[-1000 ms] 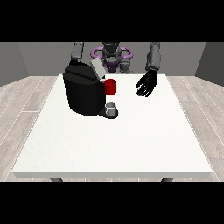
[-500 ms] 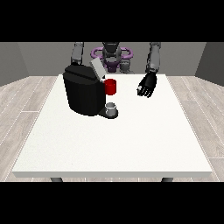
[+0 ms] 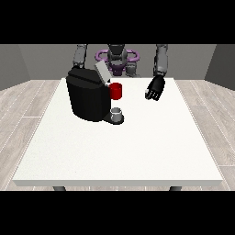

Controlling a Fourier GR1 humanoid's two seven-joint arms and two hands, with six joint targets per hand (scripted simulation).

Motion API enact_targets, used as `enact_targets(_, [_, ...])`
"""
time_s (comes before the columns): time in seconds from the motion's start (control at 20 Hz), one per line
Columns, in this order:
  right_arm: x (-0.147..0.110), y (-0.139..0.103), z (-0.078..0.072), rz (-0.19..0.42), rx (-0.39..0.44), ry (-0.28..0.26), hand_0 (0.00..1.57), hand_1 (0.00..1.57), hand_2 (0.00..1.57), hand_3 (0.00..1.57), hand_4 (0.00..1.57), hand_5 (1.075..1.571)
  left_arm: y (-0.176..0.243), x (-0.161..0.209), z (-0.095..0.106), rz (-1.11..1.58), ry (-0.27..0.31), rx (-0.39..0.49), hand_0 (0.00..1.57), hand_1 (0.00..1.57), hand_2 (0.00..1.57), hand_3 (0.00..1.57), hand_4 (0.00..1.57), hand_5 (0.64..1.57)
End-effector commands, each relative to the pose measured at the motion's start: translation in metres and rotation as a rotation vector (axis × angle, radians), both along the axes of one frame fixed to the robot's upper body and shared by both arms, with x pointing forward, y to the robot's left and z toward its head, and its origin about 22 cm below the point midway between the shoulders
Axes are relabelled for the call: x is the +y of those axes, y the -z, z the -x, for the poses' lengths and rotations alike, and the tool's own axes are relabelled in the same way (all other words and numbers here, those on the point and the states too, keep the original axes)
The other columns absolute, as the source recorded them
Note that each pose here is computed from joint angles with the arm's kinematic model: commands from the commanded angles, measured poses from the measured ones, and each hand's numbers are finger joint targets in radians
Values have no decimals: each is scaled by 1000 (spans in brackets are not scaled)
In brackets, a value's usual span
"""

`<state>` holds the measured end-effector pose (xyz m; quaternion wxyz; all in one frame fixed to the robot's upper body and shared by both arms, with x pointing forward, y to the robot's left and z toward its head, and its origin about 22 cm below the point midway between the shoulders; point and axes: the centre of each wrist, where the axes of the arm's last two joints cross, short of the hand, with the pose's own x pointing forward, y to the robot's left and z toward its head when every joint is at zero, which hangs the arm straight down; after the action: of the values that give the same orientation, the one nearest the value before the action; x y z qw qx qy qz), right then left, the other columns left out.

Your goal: Insert the coffee pod into the coffee machine and close the lid

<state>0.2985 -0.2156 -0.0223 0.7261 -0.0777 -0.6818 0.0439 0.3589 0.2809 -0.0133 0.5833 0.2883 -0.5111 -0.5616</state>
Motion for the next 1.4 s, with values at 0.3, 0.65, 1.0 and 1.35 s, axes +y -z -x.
enact_targets(0.3, [-3,19,1,89,113,71,0,0,0,0,0,1571,-27,-52,-24,184,70,68,1447,1447,1431,1354,530,1571])
enact_targets(0.65, [-10,35,1,104,101,97,0,0,0,0,0,1571,-83,-69,-45,184,181,12,1418,1418,1400,1334,534,1571])
enact_targets(1.0, [1,13,-5,82,57,-11,0,0,0,0,0,1571,-125,-37,-65,196,96,12,1424,1424,1404,1341,557,1571])
enact_targets(1.35, [28,-4,-14,61,9,-51,0,0,0,0,0,1571,-187,-61,-85,280,91,-30,956,956,1160,1358,517,1571])
